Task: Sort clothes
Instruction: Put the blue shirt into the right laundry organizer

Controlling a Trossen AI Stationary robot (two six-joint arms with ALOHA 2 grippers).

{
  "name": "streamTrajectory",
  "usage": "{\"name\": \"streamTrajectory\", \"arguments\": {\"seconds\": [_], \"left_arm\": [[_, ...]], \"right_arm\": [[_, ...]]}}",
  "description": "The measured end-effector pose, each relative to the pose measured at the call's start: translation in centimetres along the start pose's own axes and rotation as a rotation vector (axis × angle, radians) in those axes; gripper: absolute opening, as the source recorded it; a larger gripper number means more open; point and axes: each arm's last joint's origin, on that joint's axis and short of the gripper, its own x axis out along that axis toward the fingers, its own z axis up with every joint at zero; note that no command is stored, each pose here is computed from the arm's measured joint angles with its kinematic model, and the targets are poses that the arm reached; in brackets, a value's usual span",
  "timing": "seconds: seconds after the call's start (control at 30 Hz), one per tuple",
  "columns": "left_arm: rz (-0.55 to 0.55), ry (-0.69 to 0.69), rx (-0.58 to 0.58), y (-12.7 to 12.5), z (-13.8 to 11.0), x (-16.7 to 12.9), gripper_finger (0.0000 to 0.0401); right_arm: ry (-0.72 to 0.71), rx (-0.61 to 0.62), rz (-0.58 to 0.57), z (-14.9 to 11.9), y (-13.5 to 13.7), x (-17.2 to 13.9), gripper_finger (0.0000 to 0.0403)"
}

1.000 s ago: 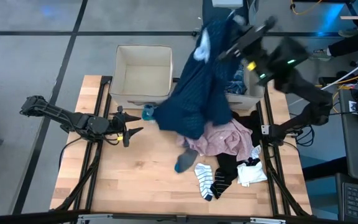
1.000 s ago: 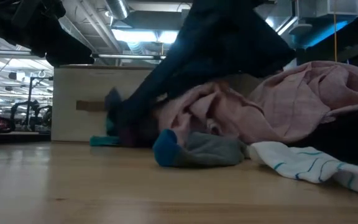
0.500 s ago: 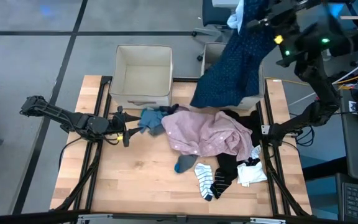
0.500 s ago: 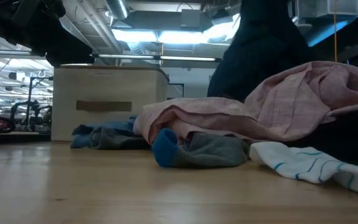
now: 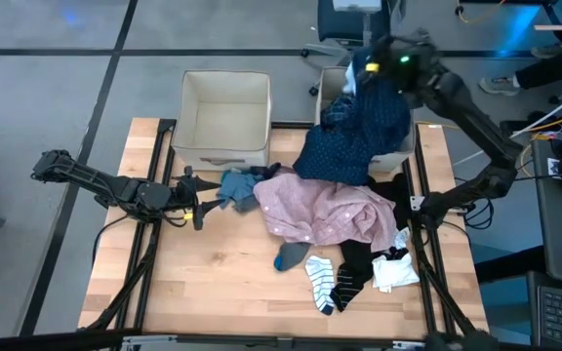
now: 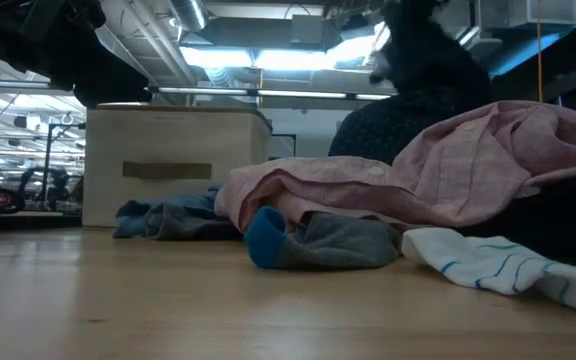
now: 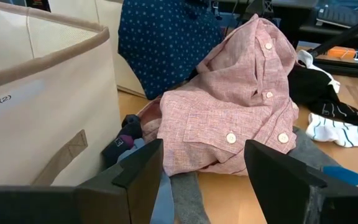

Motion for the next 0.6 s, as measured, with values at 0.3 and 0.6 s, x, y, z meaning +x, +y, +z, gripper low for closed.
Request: {"name": "streamTrajectory", "arguments": {"seconds": [0.3, 0.6], "left_arm": [[0.0, 0.001, -0.007, 0.0, 0.0, 0.0, 0.0217], [0.0, 0.0, -0.007, 0.0, 0.0, 0.0, 0.0217]], "right_arm": [[0.217, 0.024, 0.13, -7.5, 5.2, 6.0, 0.0017], [0.297, 0.142, 0.187, -13.2, 7.6, 9.0, 0.0032]]}}
